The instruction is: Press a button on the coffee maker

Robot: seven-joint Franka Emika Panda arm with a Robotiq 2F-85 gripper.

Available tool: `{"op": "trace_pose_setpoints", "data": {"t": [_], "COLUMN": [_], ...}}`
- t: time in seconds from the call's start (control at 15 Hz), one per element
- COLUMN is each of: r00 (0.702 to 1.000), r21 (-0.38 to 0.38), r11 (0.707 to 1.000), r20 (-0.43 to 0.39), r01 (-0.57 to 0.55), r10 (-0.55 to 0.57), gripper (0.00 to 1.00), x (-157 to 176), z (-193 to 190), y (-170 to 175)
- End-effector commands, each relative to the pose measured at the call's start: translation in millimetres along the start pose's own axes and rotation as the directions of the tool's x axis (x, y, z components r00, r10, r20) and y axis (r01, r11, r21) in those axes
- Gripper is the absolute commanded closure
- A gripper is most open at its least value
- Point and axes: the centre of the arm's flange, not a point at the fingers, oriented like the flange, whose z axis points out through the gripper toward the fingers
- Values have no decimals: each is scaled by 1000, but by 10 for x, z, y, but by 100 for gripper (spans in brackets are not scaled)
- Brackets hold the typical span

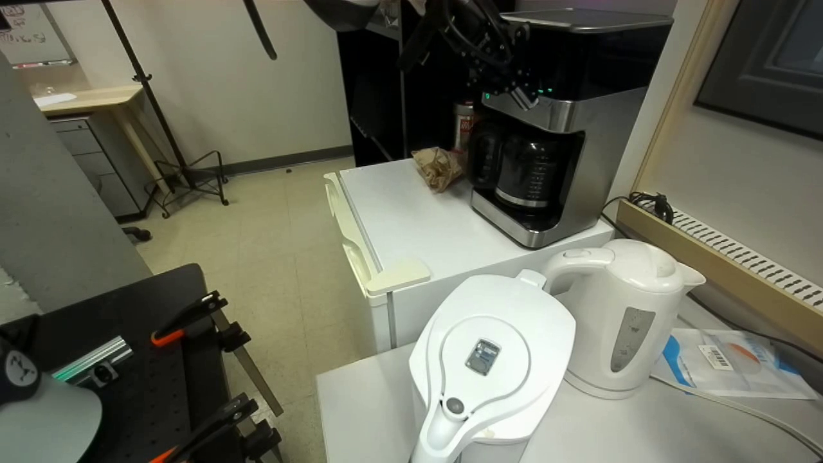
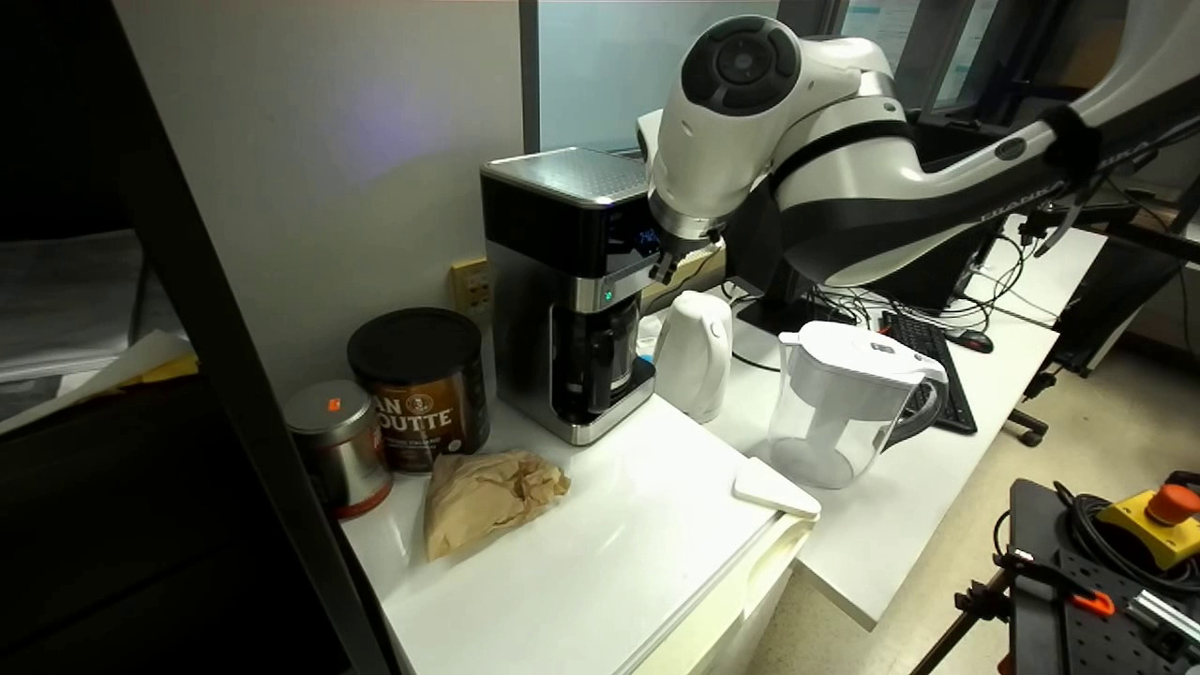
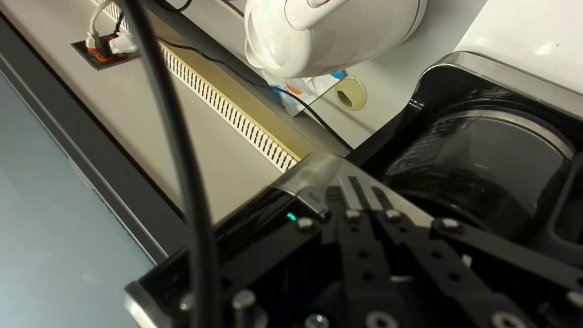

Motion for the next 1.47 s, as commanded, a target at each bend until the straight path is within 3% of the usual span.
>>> {"op": "trace_pose_setpoints", "data": {"t": [0.0, 0.47, 0.73, 1.07, 1.4], "r00": [1000, 993, 973, 922, 858], "r21": [2, -18, -86, -176, -217], "r11": [1000, 994, 974, 926, 881], "r20": [-26, -48, -82, -140, -222], "r01": [-16, 103, 210, 335, 420], "r10": [16, -104, -216, -361, -464], "gripper": [98, 99, 99, 98, 98], "x": [142, -381, -783, -1306, -1719], "z": [22, -316, -523, -769, -987], "y": [-21, -65, -108, -82, -80]}}
